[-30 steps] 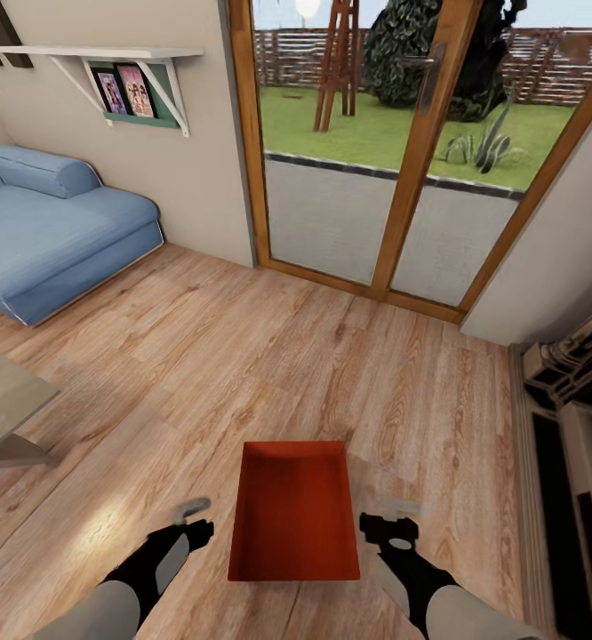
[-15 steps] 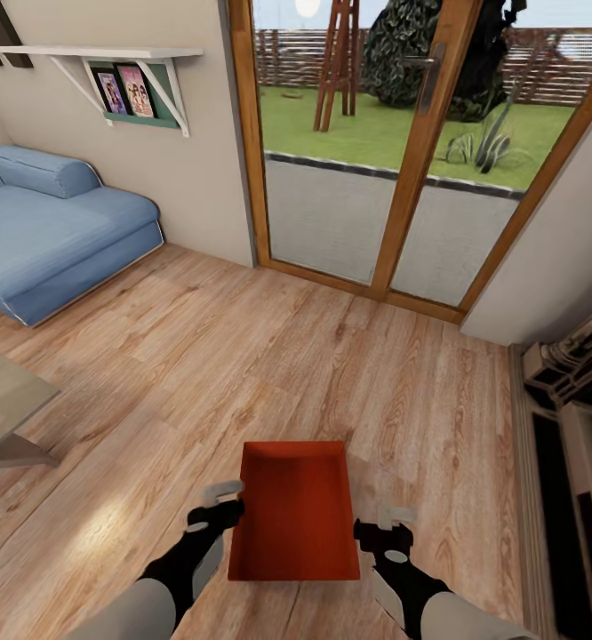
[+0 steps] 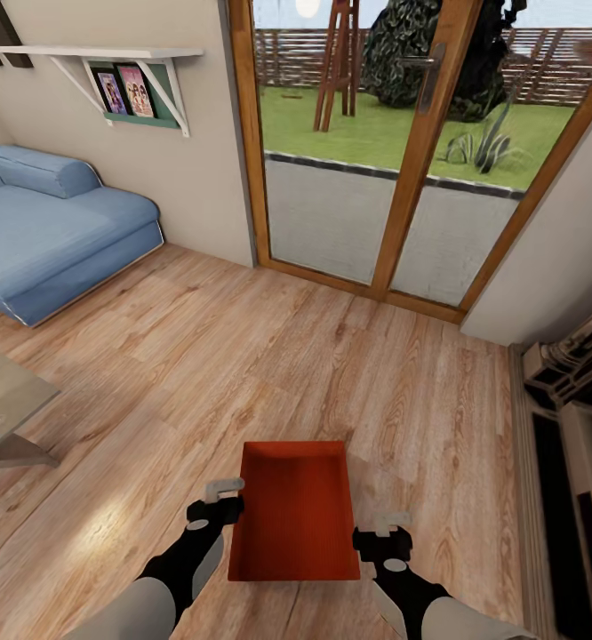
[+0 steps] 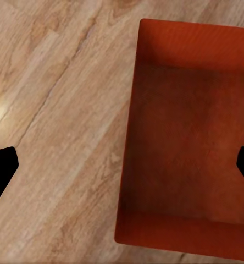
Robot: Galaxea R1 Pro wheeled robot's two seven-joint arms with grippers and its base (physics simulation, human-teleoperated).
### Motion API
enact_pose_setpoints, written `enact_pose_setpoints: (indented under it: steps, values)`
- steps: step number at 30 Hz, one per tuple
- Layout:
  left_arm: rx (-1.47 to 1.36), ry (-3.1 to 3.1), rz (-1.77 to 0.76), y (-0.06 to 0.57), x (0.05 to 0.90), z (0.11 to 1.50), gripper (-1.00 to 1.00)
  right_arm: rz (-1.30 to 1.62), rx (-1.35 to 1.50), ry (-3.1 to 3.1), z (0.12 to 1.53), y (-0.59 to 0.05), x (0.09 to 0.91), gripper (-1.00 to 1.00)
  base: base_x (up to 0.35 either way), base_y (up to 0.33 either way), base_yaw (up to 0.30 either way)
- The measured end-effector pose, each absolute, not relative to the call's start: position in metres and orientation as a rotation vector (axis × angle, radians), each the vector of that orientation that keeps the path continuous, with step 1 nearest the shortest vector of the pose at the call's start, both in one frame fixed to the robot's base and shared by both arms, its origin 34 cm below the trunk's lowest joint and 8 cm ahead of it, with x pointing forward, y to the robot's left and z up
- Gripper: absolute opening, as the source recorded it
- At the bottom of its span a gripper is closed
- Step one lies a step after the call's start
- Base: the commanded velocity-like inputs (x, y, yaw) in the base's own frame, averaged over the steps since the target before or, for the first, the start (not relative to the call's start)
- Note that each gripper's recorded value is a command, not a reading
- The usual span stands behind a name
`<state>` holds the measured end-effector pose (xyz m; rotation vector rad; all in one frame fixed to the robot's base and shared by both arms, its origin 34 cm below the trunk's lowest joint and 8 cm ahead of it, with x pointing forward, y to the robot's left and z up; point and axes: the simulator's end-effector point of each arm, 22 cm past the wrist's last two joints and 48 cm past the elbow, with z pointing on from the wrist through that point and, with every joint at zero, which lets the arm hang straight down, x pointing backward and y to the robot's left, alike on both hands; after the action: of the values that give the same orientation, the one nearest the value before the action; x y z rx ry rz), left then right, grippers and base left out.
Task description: Move the two storage containers from the living room to the garage. In the garage, place one container on the floor and stack the other container on top of it (either order is fine).
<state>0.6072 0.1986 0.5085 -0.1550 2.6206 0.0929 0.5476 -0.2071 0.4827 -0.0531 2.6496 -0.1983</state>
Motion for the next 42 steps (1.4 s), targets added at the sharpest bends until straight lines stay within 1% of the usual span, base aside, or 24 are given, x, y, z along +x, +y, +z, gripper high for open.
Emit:
enact_pose_setpoints:
  steps: [42]
  values:
    - [-0.166, 2.632, 0.085, 0.1955, 0.6022, 0.5058, 1.0, -0.202, -0.063, 2.647, 0.4827, -0.2089, 0.5478, 1.0, 0.0, 0.0, 0.0]
